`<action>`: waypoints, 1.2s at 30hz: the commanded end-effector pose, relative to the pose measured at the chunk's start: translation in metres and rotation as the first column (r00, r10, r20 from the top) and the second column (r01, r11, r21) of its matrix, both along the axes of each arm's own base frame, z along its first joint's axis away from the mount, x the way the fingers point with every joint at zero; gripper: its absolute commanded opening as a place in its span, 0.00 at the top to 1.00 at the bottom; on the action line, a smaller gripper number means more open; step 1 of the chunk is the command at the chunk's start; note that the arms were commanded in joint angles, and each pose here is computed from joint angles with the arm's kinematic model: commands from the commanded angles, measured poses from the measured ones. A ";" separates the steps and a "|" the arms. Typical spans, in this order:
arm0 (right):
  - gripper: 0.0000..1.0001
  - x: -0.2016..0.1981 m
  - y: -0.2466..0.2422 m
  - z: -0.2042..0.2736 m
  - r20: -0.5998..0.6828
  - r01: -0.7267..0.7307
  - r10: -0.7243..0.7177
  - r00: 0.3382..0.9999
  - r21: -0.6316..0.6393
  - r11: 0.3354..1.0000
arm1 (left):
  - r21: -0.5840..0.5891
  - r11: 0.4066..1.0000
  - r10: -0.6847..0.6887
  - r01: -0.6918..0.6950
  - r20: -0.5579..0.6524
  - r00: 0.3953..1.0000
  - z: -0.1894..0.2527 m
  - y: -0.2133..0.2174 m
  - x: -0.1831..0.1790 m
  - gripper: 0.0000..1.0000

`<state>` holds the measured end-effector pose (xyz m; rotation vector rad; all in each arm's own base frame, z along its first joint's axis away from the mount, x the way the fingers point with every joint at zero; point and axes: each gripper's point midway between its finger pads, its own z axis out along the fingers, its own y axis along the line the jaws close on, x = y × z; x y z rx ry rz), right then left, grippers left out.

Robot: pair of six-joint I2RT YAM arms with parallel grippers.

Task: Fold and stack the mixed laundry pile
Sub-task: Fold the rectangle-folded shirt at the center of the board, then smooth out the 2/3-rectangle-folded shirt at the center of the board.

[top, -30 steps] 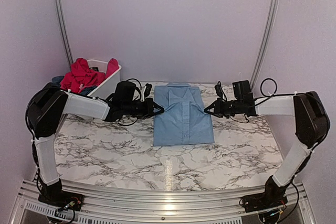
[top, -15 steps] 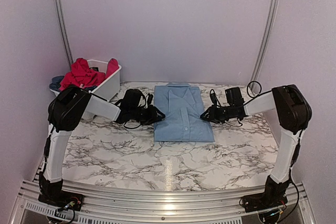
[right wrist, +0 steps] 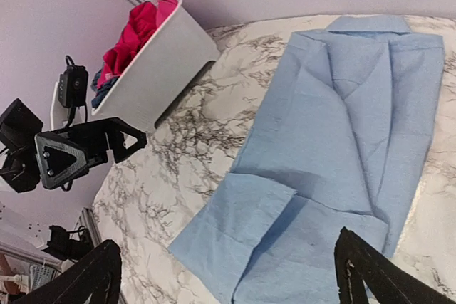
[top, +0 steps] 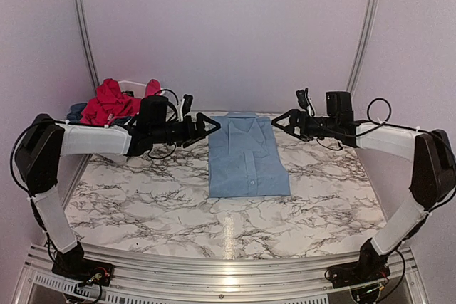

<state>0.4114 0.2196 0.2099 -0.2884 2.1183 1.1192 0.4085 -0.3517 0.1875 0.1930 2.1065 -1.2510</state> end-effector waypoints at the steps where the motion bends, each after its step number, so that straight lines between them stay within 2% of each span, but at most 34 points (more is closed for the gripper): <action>1: 0.02 -0.064 0.051 0.007 -0.081 -0.194 0.212 0.974 0.186 0.963 | -0.069 0.969 -0.237 0.238 0.024 0.971 0.012 -0.052 -0.081 0.01; 5: 0.02 -0.113 0.076 0.005 -0.109 -0.266 0.304 0.947 0.268 0.926 | -0.178 0.919 -0.353 0.351 0.020 0.935 0.017 -0.082 -0.131 0.01; 10: 0.01 -0.150 0.079 -0.006 -0.146 -0.281 0.347 0.926 0.342 0.896 | -0.265 0.883 -0.403 0.387 -0.006 0.915 0.010 -0.093 -0.155 0.01; 13: 0.02 -0.147 0.080 -0.027 -0.176 -0.271 0.346 0.922 0.346 0.898 | -0.310 0.873 -0.405 0.376 -0.032 0.914 -0.003 -0.099 -0.150 0.01; 18: 0.02 -0.119 0.080 -0.043 -0.185 -0.248 0.344 0.920 0.405 0.880 | -0.331 0.879 -0.384 0.344 -0.062 0.921 -0.023 -0.112 -0.128 0.01; 22: 0.02 -0.091 0.075 -0.062 -0.205 -0.213 0.323 0.924 0.423 0.880 | -0.371 0.892 -0.319 0.259 -0.109 0.941 -0.044 -0.105 -0.095 0.01; 26: 0.02 -0.069 0.062 -0.098 -0.276 -0.132 0.272 0.922 0.438 0.889 | -0.374 0.918 -0.227 0.130 -0.227 0.947 -0.087 -0.091 -0.064 0.01; 32: 0.03 -0.071 0.049 -0.145 -0.389 -0.033 0.211 0.897 0.417 0.908 | -0.335 0.942 -0.129 -0.004 -0.373 0.919 -0.147 -0.067 -0.050 0.01; 36: 0.02 -0.074 0.047 -0.146 -0.389 -0.027 0.198 0.899 0.403 0.915 | -0.312 0.949 -0.091 -0.039 -0.391 0.916 -0.152 -0.056 -0.052 0.01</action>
